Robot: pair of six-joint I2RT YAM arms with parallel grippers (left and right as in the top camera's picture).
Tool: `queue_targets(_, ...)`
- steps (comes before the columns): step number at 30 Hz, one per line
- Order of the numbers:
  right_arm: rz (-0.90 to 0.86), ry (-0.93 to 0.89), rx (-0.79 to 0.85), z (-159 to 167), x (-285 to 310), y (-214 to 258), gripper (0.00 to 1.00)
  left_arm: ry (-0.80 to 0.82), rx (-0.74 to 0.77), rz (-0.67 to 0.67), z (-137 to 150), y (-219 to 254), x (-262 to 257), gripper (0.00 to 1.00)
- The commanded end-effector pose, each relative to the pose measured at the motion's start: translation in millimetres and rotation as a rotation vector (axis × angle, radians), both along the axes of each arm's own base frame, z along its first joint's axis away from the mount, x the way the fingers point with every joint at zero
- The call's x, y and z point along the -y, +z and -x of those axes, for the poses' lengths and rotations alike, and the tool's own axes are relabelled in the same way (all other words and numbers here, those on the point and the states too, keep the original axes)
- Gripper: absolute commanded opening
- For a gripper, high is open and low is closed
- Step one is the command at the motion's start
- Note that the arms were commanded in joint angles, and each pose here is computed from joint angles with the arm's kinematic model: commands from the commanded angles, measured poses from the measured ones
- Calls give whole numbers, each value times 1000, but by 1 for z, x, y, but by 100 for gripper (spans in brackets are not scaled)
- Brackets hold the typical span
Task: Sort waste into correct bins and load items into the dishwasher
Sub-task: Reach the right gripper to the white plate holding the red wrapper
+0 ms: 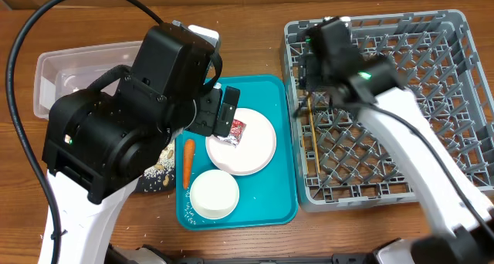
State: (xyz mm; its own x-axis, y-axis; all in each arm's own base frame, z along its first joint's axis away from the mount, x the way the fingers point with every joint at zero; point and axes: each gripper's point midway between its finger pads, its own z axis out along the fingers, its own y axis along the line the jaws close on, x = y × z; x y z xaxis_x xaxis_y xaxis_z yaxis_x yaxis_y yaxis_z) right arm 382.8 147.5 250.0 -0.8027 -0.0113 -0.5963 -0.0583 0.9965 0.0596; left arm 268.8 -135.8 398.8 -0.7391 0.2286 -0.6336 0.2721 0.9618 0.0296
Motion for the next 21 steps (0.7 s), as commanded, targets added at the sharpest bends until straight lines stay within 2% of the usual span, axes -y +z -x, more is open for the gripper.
queue_targets(1,-301,231,-193,35,-64,-9,76,-1,13,-18,-3,2,-2,100)
queue_targets(9,-294,205,-488,77,-84,-96,70,-20,-8,13,-1,0,4,100)
queue_targets(11,-274,223,-528,86,-93,-116,66,-23,-10,16,0,0,5,100)
queue_targets(14,-218,242,-531,88,-103,-138,63,-23,-10,16,0,0,5,100)
queue_targets(21,-26,232,-410,64,-111,-175,63,-23,-10,16,0,0,5,100)
